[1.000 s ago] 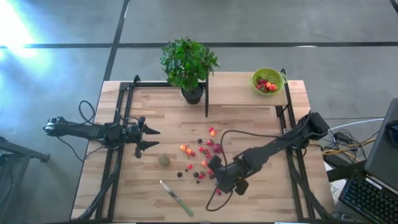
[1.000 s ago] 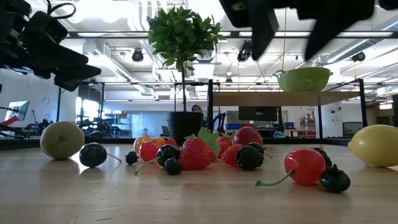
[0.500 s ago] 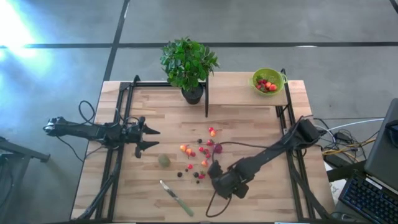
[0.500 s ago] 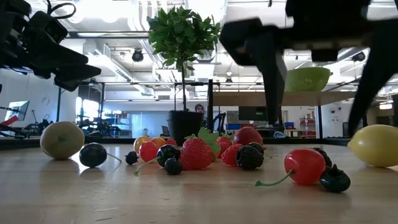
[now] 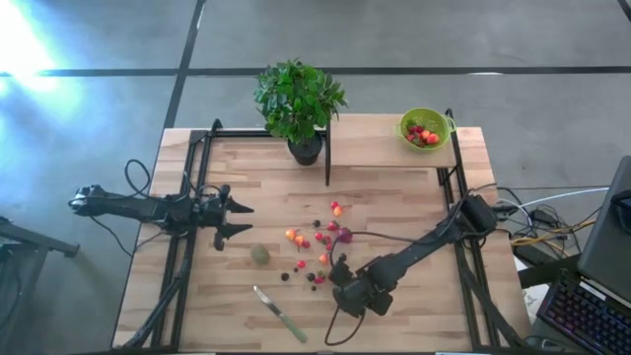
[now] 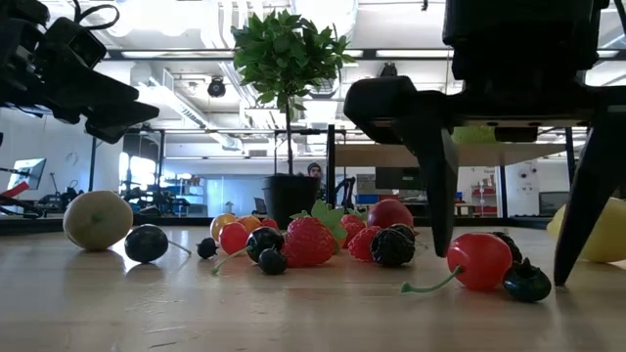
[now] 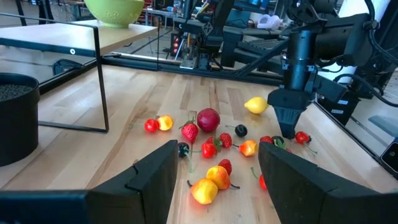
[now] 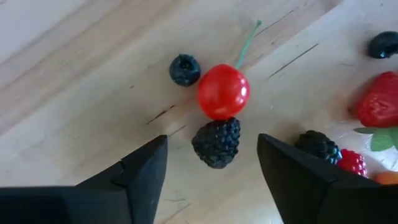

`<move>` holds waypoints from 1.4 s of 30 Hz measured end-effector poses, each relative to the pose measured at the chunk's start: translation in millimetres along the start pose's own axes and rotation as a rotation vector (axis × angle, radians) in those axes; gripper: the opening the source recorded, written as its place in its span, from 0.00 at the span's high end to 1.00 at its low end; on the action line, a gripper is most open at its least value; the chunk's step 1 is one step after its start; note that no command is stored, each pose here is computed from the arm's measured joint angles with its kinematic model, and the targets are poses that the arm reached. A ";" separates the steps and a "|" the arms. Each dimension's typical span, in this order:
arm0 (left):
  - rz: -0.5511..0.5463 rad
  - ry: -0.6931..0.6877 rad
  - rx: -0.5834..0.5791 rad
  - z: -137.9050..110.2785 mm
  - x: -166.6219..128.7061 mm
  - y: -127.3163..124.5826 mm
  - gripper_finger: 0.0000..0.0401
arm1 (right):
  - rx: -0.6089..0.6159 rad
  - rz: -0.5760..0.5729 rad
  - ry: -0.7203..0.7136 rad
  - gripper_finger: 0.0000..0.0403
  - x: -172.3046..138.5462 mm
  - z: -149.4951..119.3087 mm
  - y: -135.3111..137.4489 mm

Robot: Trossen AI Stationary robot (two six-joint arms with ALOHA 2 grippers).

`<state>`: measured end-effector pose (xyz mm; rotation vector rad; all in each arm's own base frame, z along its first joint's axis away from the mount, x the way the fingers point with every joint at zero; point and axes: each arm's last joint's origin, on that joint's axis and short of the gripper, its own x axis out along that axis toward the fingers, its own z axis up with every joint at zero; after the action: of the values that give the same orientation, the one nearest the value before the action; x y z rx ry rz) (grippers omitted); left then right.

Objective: Pick & Place Fruit
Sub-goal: Put the blackberry into the green strainer bowl on the shelf

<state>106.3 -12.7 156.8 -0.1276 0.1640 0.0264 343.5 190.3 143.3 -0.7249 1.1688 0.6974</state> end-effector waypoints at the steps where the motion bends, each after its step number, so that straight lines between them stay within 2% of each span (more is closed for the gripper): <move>1: 0.000 -0.001 0.000 0.1 0.0 0.0 0.43 | 0.000 -0.002 -0.002 0.43 0.0 0.2 -0.1; 22: 0.000 -0.001 0.000 0.1 0.0 0.0 0.43 | 0.003 -0.001 -0.002 0.78 0.0 0.2 -0.1; 35: 0.000 -0.001 0.000 0.1 0.0 0.0 0.43 | 0.022 0.000 -0.002 0.73 0.0 0.2 -0.1; 42: 0.000 -0.001 0.000 0.2 0.0 0.0 0.43 | 0.048 0.003 -0.003 0.65 0.1 0.2 0.0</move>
<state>106.2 -12.6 156.9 -0.1277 0.1632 0.0264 343.6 190.5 143.3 -0.6813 1.1798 0.6700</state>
